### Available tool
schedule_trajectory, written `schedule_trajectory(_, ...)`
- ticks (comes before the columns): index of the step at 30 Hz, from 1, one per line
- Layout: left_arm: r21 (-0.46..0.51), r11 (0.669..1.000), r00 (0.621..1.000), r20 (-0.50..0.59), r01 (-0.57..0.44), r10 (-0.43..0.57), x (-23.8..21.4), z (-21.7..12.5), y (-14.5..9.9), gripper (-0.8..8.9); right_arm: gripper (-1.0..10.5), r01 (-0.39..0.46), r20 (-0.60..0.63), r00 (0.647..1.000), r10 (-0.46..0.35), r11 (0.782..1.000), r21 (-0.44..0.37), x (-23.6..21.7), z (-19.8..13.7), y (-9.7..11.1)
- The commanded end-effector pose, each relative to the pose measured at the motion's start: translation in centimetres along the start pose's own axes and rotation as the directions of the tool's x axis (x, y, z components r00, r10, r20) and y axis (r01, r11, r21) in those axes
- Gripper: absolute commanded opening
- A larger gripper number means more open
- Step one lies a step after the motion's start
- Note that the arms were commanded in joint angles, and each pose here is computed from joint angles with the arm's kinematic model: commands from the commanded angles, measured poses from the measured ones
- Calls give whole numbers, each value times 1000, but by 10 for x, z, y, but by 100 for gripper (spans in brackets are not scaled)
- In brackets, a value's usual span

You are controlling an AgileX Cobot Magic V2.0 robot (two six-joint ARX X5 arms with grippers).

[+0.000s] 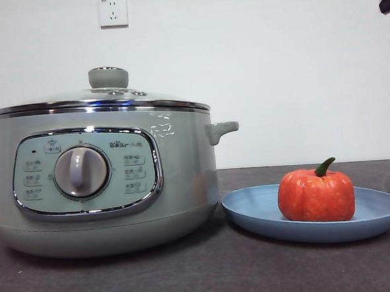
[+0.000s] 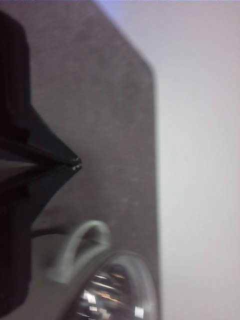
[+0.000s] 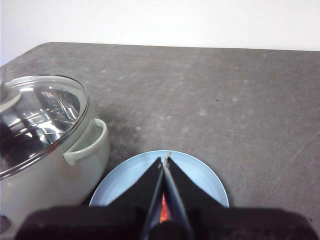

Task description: Take the pumpkin out from the steamer,put the pumpkin in the blue plate,close the lid

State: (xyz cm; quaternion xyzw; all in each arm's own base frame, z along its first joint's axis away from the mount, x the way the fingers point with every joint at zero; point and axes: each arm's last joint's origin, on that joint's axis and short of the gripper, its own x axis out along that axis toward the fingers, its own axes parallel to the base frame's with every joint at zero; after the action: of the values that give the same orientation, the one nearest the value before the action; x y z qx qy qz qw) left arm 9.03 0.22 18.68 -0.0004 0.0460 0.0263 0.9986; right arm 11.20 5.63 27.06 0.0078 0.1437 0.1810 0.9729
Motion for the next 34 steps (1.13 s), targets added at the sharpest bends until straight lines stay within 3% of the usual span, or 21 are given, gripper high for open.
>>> schedule_trajectory(1, -41, 999, 1000, -26, 0, -1, 5, -15, 0, -3, 1, 3, -1, 1000, -3, 1000, 10, 1, -2, 0)
schedule_trajectory(10, -76, 997, 989, -148, 3, -15, 9, -40, 0, -3, 1, 3, -1, 1000, -3, 1000, 10, 1, -2, 0)
schedule_trajectory(34, -76, 997, 989, -148, 4, -16, 9, -40, -1, -3, 1, 3, -1, 1000, -3, 1000, 10, 1, -2, 0)
